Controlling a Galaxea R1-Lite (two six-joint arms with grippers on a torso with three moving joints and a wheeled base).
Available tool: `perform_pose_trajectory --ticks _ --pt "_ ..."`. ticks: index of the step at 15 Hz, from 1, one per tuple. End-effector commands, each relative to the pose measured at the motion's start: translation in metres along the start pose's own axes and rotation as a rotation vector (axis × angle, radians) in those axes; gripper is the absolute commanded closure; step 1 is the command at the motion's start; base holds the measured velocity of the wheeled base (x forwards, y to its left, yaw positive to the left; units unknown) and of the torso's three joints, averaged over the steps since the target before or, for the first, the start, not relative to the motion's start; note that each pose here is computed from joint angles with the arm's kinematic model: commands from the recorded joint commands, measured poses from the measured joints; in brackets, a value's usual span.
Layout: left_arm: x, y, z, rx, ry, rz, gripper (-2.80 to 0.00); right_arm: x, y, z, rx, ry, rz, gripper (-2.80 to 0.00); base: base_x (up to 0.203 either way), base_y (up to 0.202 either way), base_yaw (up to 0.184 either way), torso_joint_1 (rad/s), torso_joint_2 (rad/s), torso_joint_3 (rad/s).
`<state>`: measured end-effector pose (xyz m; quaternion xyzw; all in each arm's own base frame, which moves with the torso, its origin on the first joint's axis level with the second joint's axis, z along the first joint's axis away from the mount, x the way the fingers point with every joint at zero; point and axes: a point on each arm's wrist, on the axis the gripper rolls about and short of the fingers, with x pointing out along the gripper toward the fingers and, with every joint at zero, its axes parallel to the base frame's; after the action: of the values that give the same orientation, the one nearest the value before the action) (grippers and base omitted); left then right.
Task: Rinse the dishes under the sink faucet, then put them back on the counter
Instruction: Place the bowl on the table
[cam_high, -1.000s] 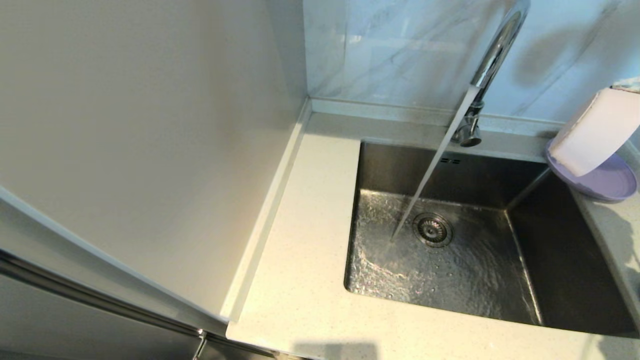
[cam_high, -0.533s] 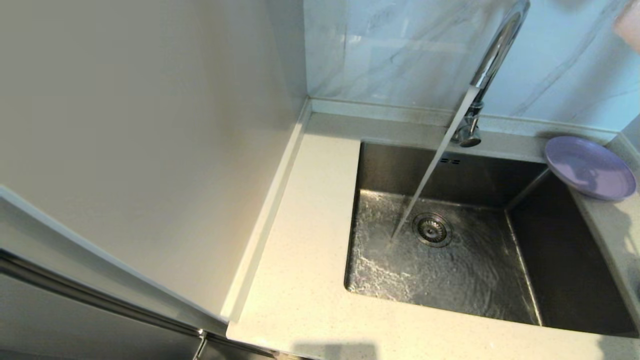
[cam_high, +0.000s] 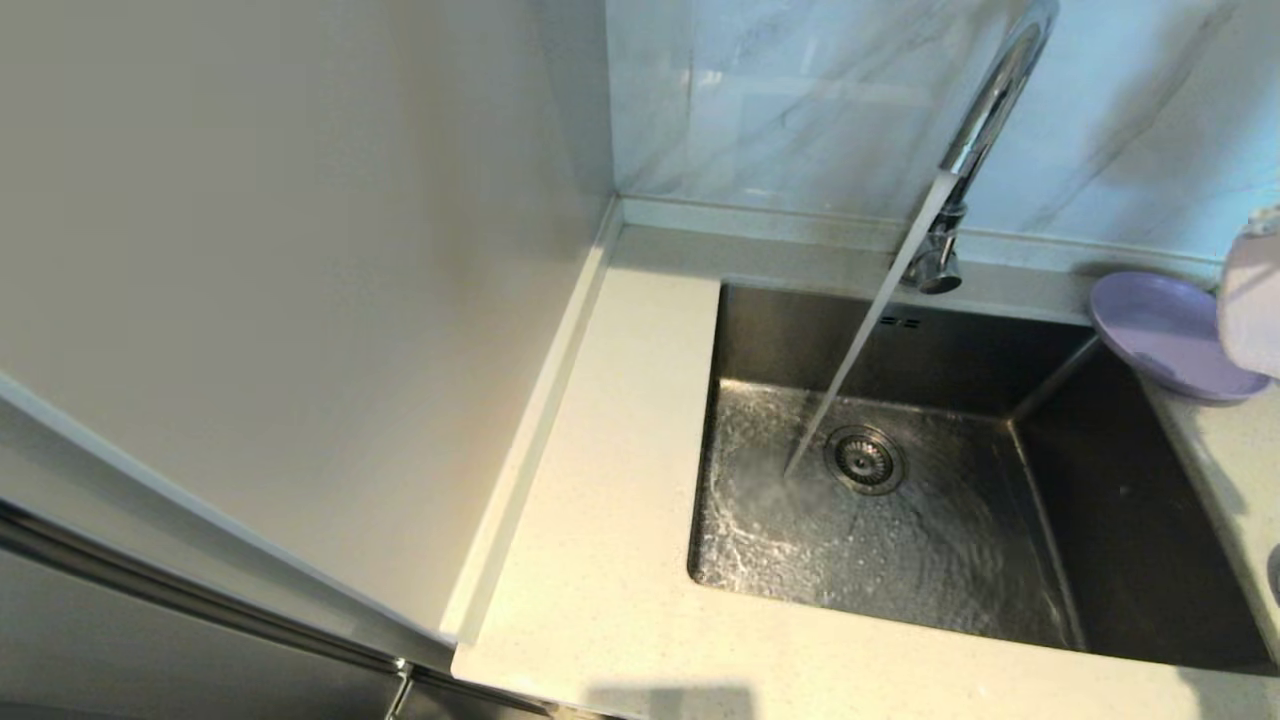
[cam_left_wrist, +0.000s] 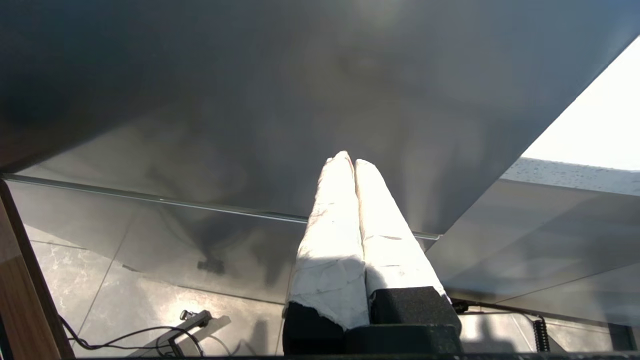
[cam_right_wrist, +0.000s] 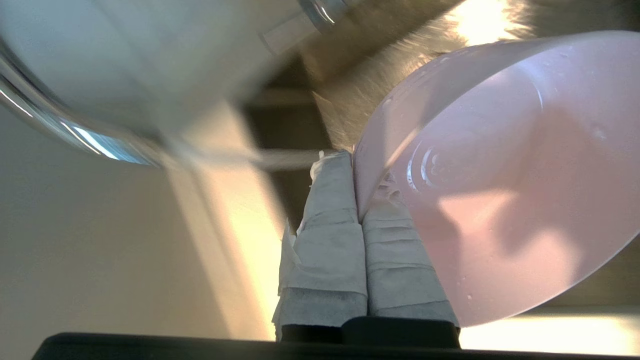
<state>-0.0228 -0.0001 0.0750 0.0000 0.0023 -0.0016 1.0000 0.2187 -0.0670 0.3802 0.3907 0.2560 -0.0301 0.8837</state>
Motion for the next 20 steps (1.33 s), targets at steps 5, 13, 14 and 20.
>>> perform_pose_trajectory --ticks 5,13,14,20 --pt "0.000 0.000 0.000 0.000 0.000 0.000 0.00 0.016 -0.055 -0.059 -0.719 0.400 -0.143 0.00 0.000 0.000 0.000 0.000 0.00 0.000" --pt "0.000 0.000 0.000 0.000 0.000 0.000 0.00 0.043 -0.086 -0.066 -0.835 0.449 -0.234 0.00 0.000 0.000 0.000 0.000 0.00 0.000" --pt "0.000 0.000 0.000 0.000 0.000 -0.001 0.00 0.046 -0.088 -0.064 -0.832 0.453 -0.236 0.00 0.000 0.000 0.000 0.000 0.00 0.000" --pt "0.000 0.000 0.000 0.000 0.000 0.000 0.00 0.088 -0.113 -0.047 -0.873 0.338 -0.346 0.00 0.000 0.000 0.000 0.000 0.00 0.000"
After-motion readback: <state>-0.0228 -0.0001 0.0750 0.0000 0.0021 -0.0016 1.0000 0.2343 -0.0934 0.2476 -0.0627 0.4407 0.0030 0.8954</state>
